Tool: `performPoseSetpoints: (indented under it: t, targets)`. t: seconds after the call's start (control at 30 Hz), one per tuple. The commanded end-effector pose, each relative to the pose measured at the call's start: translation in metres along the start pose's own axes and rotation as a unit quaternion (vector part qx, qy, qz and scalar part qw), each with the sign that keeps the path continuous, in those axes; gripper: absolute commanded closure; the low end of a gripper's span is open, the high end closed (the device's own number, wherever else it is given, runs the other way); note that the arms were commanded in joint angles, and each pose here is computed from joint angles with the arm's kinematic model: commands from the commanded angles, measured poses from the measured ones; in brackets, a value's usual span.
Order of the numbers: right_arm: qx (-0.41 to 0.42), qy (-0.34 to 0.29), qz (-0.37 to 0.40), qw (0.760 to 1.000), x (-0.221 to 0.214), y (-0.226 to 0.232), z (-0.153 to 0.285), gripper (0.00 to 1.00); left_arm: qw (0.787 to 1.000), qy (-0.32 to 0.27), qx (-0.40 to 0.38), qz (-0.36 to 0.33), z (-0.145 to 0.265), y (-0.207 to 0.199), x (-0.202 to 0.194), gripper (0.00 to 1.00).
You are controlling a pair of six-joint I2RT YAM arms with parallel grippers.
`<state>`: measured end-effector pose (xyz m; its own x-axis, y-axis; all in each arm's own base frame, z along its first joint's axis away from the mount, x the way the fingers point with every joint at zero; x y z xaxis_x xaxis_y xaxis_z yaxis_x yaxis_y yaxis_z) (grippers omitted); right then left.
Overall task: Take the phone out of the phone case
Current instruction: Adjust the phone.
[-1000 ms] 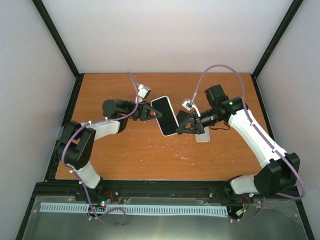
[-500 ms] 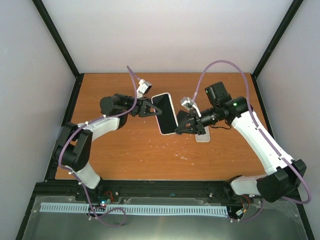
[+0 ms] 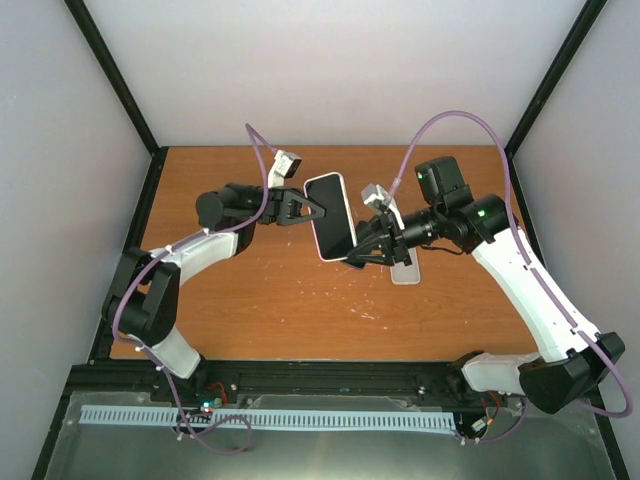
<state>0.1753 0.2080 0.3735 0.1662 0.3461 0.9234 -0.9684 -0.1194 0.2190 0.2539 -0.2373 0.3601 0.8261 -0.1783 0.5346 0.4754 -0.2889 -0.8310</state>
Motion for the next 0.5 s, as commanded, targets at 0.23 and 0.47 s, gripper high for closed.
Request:
performPoseSetpoints:
  t: [0.23,0.47]
  targets:
    - [0.115,-0.102,0.177,0.972,0.053,0.063,0.008,0.55,0.994,-0.013,-0.037,-0.103,-0.008,-0.014,-0.003,1.00]
    - [-0.013,-0.038,0.147,0.988,0.032,0.049,0.011,0.54,0.992,-0.043,-0.012,-0.118,-0.001,-0.028,0.004,0.99]
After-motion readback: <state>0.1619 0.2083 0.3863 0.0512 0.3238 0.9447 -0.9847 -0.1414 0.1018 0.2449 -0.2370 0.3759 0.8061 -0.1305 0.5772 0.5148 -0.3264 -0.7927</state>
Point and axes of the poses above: each gripper's point midway between its finger pads, its own z axis back along the fingers, its own y axis along the line the jaws close on, x = y × z, the point moved 6 cm from there along z, back along the fingers, and after that the axes turned 13 degrees about z, right-handed, at the moved point
